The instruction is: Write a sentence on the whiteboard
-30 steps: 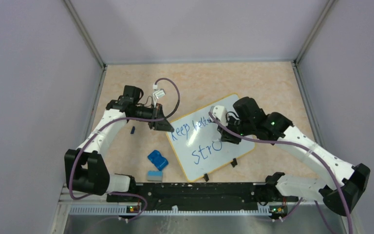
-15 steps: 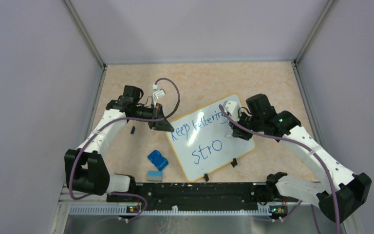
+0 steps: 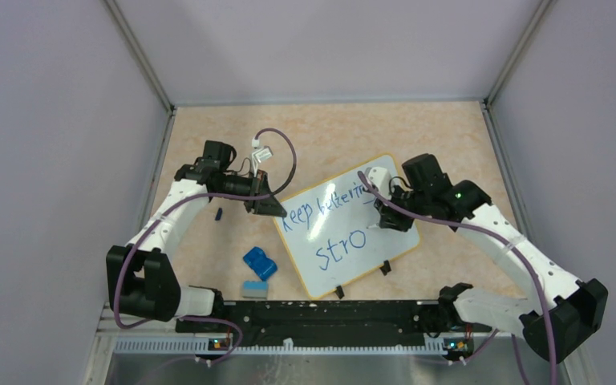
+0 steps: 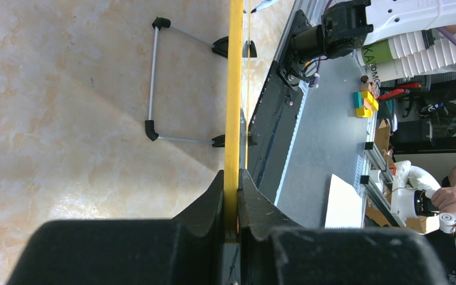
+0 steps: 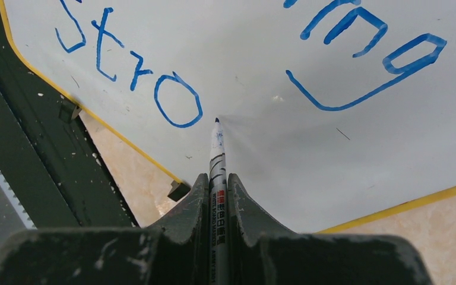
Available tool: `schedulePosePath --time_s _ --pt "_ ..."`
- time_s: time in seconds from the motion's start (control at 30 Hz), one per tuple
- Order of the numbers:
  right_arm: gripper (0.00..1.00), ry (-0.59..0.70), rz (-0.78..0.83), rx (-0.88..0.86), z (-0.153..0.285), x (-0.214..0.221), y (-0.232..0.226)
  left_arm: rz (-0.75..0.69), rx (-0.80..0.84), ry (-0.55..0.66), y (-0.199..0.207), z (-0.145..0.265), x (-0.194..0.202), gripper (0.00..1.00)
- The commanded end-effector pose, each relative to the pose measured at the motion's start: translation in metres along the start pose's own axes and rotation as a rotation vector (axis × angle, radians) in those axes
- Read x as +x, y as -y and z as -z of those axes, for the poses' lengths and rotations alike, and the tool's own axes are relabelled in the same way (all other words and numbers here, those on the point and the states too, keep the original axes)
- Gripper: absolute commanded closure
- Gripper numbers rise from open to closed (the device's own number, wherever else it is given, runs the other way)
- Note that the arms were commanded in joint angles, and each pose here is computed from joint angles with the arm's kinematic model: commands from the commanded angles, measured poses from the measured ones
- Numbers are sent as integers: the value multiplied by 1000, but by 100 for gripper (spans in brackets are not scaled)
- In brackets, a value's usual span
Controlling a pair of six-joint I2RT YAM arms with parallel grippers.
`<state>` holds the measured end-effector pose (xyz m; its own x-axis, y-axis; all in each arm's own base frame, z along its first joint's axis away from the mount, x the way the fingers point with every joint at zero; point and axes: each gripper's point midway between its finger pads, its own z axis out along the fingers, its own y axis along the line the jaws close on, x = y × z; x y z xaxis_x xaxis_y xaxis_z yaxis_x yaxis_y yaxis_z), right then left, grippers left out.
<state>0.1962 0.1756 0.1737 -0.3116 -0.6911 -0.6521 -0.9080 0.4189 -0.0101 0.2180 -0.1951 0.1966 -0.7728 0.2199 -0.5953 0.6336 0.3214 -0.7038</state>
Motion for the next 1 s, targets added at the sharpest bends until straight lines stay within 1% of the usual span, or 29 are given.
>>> schedulePosePath --time_s 0.0,0.47,0.6,0.83,0.97 --pt "100 38 21 15 -1 -12 4 -58 -83 -37 -22 -5 7 100" --pt "100 -32 10 2 -9 14 -3 -54 -80 -39 -23 -5 6 100" --pt "100 -35 18 -2 -8 14 -5 -53 -80 -39 -23 -5 7 100" --pt "100 -85 53 -11 -14 19 -9 -57 -80 -37 -23 -5 7 100" --pt "100 -92 71 -13 -15 18 -13 -58 -77 -36 -22 -5 6 100"
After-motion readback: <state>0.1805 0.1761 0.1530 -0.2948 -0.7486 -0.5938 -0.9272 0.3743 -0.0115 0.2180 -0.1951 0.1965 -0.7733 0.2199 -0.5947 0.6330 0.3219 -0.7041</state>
